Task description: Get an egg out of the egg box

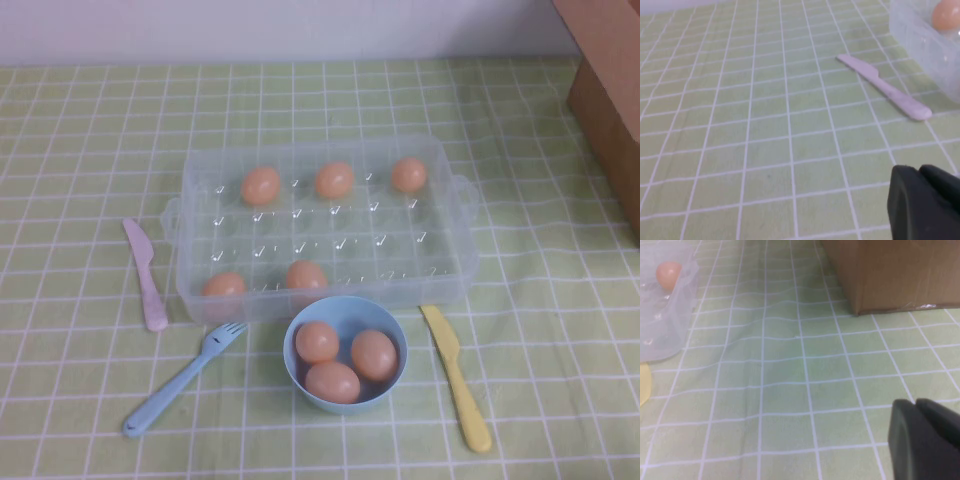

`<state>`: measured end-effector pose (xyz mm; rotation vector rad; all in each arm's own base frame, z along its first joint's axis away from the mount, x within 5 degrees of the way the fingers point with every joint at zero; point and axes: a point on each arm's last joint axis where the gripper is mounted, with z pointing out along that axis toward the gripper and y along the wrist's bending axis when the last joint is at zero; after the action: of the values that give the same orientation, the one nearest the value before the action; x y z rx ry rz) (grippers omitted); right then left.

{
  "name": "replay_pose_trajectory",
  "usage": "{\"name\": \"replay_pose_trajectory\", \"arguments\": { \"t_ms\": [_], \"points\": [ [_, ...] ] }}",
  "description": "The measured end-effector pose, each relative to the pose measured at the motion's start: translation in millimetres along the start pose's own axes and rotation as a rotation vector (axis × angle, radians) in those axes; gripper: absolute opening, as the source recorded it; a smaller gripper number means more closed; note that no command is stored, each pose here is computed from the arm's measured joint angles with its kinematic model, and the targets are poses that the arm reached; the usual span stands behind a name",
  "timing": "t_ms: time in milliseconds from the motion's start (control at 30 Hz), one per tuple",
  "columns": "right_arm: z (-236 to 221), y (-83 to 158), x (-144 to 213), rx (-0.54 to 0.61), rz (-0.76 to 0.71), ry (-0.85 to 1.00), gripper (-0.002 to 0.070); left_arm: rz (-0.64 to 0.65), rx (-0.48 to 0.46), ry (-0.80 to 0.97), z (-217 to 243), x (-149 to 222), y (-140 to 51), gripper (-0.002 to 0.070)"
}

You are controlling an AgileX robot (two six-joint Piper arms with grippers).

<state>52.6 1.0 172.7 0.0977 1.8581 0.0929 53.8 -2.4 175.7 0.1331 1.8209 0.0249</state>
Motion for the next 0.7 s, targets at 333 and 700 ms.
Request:
{"name": "replay_pose_trajectory", "arguments": {
  "t_ms": [333, 700],
  "points": [
    [0, 0, 0, 0.000, 0.000, 0.000, -0.0017, -0.346, 0.057, -0.166, -1, -16, -2.5, -0.0005],
    [0, 0, 0, 0.000, 0.000, 0.000, -0.0017, -1.073, 0.165, -0.309, -5, -30, 1.4, -0.0004]
  ]
}}
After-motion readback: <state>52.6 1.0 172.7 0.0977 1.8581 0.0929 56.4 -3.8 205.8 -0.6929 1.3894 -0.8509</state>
